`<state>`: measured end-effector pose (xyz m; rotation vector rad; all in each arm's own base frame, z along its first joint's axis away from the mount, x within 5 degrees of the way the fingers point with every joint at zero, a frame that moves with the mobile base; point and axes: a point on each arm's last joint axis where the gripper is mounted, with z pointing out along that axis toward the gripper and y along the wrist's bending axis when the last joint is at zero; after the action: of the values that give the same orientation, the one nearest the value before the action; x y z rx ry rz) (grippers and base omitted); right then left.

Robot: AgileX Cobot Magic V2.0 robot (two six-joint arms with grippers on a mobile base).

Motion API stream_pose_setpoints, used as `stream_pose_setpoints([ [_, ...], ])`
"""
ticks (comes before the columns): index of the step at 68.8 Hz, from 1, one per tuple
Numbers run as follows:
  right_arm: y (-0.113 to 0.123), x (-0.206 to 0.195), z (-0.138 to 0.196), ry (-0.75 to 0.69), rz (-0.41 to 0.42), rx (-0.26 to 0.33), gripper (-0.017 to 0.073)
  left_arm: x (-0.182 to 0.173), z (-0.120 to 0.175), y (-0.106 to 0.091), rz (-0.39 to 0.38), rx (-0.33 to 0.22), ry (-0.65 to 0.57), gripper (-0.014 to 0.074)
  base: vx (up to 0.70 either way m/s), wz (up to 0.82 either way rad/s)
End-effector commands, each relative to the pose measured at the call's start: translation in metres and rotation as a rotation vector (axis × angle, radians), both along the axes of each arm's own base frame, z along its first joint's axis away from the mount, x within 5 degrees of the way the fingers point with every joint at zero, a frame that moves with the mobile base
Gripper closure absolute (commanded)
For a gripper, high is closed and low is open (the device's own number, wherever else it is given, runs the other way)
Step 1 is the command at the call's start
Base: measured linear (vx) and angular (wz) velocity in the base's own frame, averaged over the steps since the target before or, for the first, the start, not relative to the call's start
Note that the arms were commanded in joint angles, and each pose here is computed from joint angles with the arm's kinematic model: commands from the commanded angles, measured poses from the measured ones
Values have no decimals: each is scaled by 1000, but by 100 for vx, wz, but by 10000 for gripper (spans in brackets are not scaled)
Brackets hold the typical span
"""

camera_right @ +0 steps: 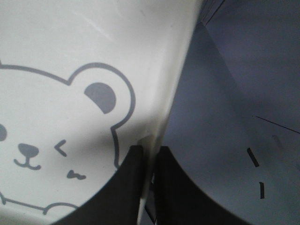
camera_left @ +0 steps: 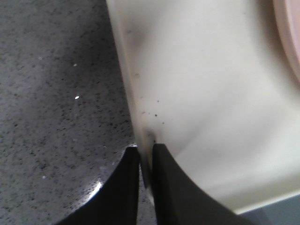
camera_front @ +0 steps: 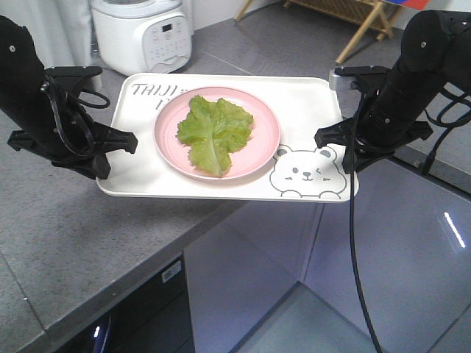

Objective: Transfer vegetables to tray and serve
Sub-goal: 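Turn the base away from the counter while holding the tray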

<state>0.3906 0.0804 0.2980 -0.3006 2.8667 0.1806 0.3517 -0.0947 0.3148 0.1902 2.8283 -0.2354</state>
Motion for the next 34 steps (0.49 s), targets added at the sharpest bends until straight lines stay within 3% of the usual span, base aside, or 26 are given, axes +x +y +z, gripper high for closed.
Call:
stream_pose_setpoints([
  [1,4,-7,32,-118,44,40,564,-7,35,-8,-26,-93,-139,601,-4,-28],
  [34,4,-7,32,-117,44,40,564,-7,35,-8,-26,-93,-139,601,-4,-28],
])
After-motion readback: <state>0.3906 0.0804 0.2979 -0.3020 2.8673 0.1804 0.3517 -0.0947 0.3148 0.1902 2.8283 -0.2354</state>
